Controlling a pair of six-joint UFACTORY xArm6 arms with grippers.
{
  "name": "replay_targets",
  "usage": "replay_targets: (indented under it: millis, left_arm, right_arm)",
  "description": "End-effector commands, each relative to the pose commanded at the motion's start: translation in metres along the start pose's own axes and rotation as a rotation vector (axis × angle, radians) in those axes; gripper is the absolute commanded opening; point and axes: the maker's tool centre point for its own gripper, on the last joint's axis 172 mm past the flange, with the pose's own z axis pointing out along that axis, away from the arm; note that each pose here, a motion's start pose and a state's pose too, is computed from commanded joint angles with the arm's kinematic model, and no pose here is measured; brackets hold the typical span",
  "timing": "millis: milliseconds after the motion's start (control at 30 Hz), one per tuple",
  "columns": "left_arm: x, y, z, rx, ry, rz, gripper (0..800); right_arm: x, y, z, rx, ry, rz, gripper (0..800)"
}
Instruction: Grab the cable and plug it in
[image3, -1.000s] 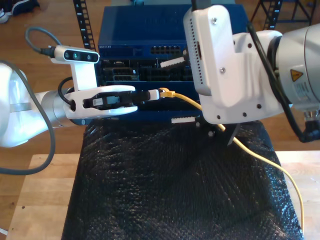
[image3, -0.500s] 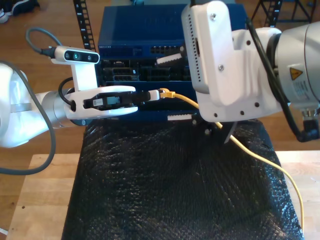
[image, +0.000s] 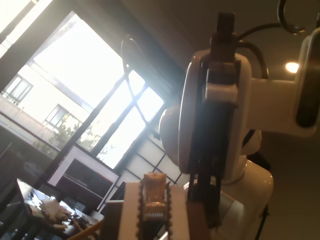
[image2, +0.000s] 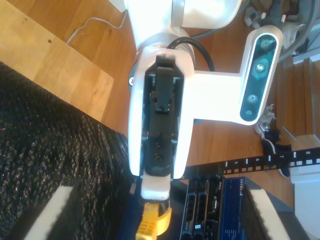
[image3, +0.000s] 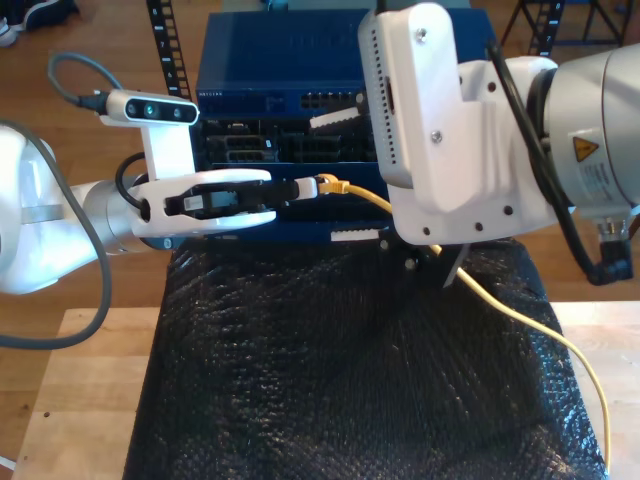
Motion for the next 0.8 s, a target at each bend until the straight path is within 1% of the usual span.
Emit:
replay_targets:
  millis: [800]
  left_arm:
    - [0.0042,0.0100,0.0021,-0.024,-0.002,0.016,22]
  right_arm:
    - [-0.0102,-0.0025,0.0095,-0.001,-0.018,0.007,736]
